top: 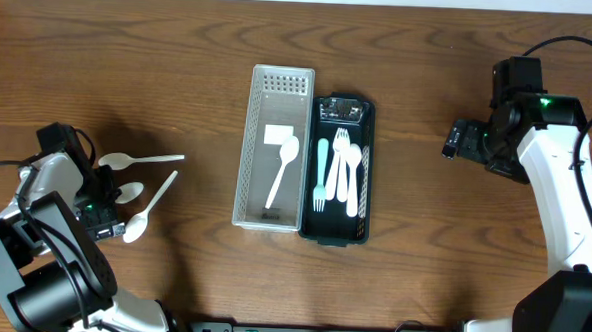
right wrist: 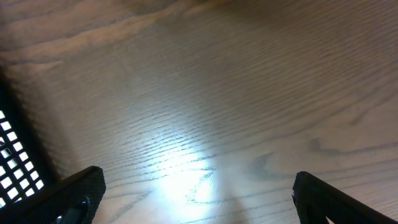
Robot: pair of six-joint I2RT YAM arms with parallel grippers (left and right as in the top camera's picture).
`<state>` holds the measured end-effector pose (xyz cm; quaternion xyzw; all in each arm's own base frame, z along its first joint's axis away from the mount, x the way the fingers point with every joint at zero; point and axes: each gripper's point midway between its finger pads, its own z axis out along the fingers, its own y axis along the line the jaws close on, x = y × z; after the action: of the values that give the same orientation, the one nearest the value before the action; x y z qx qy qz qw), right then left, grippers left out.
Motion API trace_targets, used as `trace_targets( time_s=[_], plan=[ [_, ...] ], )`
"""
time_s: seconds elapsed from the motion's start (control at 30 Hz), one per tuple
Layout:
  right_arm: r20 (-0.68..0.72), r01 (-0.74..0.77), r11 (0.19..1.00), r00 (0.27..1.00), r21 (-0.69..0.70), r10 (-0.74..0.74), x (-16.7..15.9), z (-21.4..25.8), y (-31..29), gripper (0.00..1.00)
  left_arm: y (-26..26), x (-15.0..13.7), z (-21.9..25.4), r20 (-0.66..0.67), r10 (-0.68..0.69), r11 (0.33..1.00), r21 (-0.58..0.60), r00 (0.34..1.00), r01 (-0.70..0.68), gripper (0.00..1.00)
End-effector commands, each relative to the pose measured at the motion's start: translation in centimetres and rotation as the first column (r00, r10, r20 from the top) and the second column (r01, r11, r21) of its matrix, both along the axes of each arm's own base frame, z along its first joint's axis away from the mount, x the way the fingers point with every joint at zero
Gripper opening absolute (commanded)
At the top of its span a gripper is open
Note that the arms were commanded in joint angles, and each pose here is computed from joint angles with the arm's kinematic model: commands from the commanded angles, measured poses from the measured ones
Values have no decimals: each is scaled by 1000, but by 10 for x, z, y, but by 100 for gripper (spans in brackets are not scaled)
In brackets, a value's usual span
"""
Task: Pack container
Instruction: 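Lower the left gripper onto the next white spoon and grasp it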
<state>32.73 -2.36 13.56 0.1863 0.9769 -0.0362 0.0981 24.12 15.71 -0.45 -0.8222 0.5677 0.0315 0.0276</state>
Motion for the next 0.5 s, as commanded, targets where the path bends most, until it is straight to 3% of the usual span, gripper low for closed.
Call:
trace_targets(
  time_s=[0.0, 0.13, 0.33, 0.47],
  plan=[
    [8, -14, 1000, 1000, 1, 14, 0, 4, 0, 99, 1, -2, -3, -6, 18, 1000, -2, 1000, -18, 96],
    [7, -14, 1000, 1000, 1, 14, 0, 3, 0, 99, 1, -2, -3, -6, 18, 1000, -2, 1000, -18, 90],
    [7, -14, 1000, 1000, 1, 14, 0, 3, 0, 99, 1, -2, -3, -7, 18, 1000, -2, 1000, -18, 70],
    [5, -14, 1000, 1000, 1, 14, -1, 3, 0, 99, 2, -2, -3, -8, 18, 1000, 1, 1000, -18, 68]
  ],
)
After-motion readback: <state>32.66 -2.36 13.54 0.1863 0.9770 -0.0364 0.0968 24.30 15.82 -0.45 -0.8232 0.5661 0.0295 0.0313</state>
